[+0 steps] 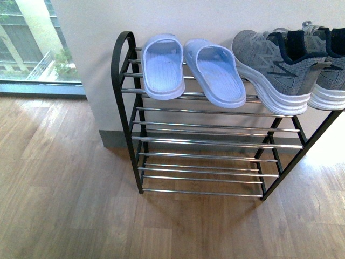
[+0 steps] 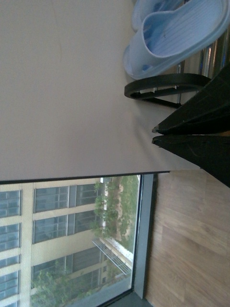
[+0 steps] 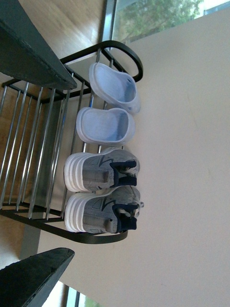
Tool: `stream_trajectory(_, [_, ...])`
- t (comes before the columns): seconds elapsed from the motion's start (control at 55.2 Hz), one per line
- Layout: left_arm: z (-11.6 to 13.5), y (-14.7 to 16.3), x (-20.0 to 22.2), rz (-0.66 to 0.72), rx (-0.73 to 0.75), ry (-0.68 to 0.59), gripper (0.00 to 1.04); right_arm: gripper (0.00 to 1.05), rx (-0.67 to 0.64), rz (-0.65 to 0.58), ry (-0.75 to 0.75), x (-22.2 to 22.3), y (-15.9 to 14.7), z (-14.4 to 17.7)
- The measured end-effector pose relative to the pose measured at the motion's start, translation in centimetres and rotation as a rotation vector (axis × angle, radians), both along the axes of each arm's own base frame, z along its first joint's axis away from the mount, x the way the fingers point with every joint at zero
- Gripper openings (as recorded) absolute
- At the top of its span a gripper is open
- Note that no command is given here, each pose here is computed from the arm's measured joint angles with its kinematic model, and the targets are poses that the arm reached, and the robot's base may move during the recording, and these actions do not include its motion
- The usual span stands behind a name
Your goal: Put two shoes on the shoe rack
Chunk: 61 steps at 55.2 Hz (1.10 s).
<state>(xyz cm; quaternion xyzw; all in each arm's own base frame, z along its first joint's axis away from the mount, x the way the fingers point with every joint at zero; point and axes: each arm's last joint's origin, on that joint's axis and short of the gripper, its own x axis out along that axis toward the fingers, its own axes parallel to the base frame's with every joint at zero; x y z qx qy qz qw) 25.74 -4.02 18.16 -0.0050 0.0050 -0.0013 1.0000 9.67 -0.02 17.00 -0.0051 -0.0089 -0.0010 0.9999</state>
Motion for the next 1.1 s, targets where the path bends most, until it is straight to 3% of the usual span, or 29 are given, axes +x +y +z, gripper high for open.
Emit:
stream_trajectory(0.452, [-2.1,2.7,-7.2,-0.001,0.001,0.012,0.01,0.95,0.0,0.0,0.0,0.0,0.0,0.0])
stream_trajectory(1.104, [-1.3,4.0,-12.5,-0.001,0.001,-0.014,0.01,0.95,0.0,0.0,0.0,0.0,0.0,0.0])
